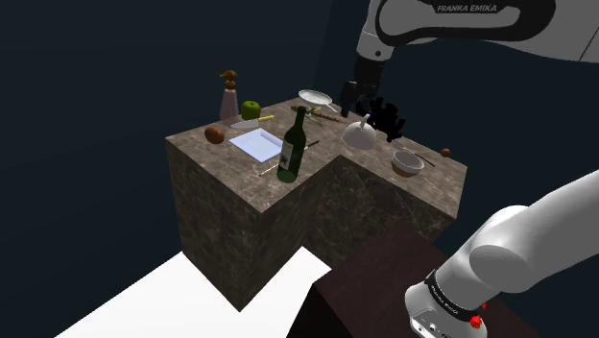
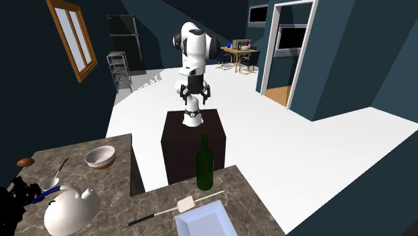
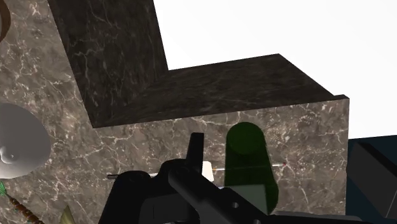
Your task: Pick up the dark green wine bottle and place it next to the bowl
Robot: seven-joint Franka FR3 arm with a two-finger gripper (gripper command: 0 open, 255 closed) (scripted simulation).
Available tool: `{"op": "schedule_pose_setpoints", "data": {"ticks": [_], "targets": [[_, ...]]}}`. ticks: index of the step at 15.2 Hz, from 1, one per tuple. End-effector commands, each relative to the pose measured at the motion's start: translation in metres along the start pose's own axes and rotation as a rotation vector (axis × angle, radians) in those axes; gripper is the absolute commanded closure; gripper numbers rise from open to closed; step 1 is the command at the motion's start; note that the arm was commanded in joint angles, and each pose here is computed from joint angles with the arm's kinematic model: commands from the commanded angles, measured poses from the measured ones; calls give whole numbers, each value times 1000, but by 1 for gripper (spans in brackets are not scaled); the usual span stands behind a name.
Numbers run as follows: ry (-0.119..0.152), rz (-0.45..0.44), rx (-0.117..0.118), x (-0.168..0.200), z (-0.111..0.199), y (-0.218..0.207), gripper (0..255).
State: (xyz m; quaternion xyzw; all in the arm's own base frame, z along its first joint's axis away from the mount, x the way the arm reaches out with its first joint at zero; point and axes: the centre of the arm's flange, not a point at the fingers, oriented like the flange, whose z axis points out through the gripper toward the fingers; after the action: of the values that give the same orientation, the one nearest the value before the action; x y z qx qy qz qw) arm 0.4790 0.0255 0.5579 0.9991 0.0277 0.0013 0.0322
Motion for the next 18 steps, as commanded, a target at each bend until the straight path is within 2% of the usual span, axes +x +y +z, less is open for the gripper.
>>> {"op": "schedule_pose_setpoints", "data": {"ticks": [1,13,18], "targets": [[5,-8,6,28,9,-3,0],[30,-55,41,175,52,-17,0],[30,-55,41,176,78,-18,0]]}}
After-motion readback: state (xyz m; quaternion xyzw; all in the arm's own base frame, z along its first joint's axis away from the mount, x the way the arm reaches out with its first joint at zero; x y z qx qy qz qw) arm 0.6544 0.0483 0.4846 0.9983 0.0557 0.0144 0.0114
